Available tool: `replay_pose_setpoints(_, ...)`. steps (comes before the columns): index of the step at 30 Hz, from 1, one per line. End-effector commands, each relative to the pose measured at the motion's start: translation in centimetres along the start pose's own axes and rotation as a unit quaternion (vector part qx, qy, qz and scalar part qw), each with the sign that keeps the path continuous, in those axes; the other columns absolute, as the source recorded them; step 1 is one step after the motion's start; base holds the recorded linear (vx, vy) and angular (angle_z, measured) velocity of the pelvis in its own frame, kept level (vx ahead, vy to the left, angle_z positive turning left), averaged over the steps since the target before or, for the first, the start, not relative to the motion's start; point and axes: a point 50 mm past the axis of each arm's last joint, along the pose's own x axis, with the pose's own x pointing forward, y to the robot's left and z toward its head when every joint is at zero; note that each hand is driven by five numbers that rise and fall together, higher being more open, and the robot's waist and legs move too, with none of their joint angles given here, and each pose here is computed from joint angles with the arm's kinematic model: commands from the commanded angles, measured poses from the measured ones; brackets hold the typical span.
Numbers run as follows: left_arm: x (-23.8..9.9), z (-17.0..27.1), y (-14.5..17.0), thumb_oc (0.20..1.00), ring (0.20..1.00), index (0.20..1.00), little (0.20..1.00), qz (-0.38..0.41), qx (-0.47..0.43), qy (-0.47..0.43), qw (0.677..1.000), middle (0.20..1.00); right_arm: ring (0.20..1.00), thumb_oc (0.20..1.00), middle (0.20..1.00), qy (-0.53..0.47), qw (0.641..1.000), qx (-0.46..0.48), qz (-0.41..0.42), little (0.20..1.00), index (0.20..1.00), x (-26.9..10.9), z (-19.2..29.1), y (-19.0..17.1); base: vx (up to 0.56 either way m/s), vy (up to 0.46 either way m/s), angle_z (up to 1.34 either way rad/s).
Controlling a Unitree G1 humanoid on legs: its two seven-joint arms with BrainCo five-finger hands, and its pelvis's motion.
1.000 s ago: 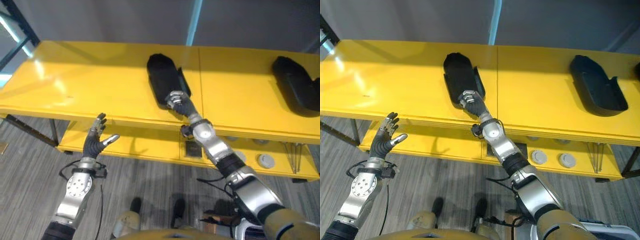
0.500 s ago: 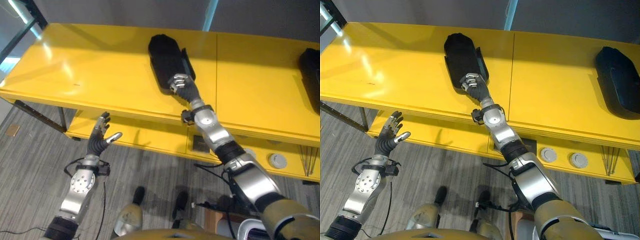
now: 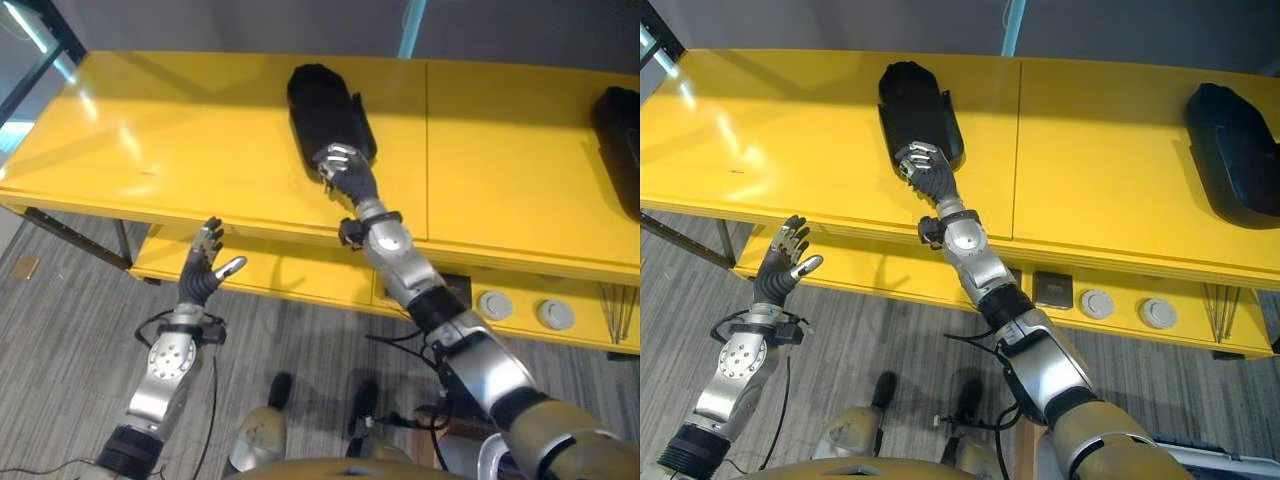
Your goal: Move parts from the plastic box to the shelf.
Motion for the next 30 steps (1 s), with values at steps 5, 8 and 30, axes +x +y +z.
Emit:
replay_pose_setpoints(5,-0.2,0.5,0.2,1.000,1.000,1.000,1.000,-0.006,-0.013,-0.017,1.000,1.000,1.000,1.000,1.000,-0.130,0.989,-0.042,-0.050,1.000,1.000,-0.4,5.2,-3.2,0.01,0.004,-0.03)
replay_pose_setpoints(8,-0.2,0.4,0.4,1.000,1.000,1.000,1.000,0.000,-0.014,-0.012,1.000,1.000,1.000,1.000,1.000,-0.120,0.985,-0.091,-0.088,1.000,1.000,-0.4,4.7,-4.2,0.01,-0.002,-0.12)
replay_pose_setpoints(30,0.6,1.1,-0.5,1.000,1.000,1.000,1.000,-0.022,0.003,-0.032,0.999,1.000,1.000,1.000,1.000,0.034,0.980,-0.181,-0.069,1.000,1.000,2.1,0.8,-5.8,0.00,-0.004,-0.01)
